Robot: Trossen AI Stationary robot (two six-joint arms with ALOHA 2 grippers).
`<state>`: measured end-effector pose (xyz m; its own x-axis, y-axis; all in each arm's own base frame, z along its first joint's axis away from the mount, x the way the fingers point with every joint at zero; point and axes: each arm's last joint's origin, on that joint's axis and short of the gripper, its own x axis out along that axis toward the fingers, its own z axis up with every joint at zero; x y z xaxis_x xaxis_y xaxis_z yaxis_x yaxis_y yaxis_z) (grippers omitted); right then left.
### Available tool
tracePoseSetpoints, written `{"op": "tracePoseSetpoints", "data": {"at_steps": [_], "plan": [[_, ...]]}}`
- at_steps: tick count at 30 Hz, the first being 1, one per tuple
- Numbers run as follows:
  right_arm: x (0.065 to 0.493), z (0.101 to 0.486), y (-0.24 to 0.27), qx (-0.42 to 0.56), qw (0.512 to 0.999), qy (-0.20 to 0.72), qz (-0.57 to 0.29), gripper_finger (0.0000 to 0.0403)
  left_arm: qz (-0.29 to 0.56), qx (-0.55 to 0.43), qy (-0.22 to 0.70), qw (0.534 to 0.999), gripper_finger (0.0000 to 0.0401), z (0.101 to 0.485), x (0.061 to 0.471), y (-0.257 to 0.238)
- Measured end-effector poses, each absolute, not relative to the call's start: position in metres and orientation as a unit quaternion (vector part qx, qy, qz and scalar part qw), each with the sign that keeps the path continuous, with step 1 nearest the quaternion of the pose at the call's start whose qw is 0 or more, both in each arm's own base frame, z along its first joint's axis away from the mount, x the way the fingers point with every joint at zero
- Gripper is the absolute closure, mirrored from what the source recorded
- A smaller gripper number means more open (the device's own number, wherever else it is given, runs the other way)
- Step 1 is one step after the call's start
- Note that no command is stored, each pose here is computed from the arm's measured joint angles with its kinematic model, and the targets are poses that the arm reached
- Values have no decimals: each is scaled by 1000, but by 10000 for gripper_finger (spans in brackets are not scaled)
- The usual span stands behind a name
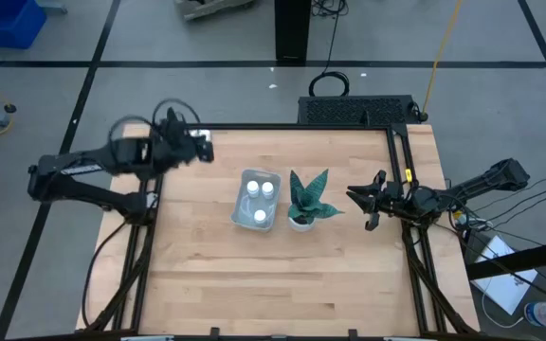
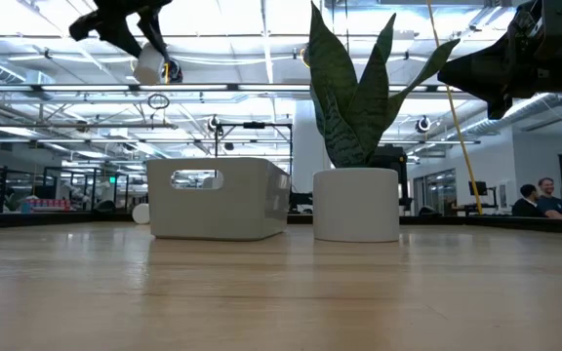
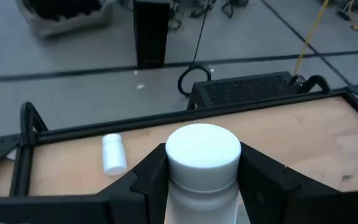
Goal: Pick and place pill bottles into a basket
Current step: Put the white pill bottle into the gray bin
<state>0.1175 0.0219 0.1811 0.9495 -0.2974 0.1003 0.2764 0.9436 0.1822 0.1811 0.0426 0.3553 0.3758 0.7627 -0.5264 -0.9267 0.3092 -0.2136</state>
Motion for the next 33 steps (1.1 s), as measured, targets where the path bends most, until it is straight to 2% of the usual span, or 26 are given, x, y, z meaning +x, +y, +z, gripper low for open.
{"op": "tracePoseSetpoints", "data": {"at_steps": [6, 12, 23, 33], "plan": [[117, 181, 22, 83, 984, -63, -146, 332, 520, -218, 123, 817, 241, 310, 188, -5], [117, 181, 22, 83, 984, -63, -146, 332, 502, -177, 79, 843, 241, 256, 170, -42], [117, 181, 22, 83, 984, -63, -146, 332, 494, -187, 63, 847, 241, 153, 148, -44], [117, 181, 22, 83, 984, -63, -146, 332, 489, -117, 101, 859, 241, 114, 151, -45]]}}
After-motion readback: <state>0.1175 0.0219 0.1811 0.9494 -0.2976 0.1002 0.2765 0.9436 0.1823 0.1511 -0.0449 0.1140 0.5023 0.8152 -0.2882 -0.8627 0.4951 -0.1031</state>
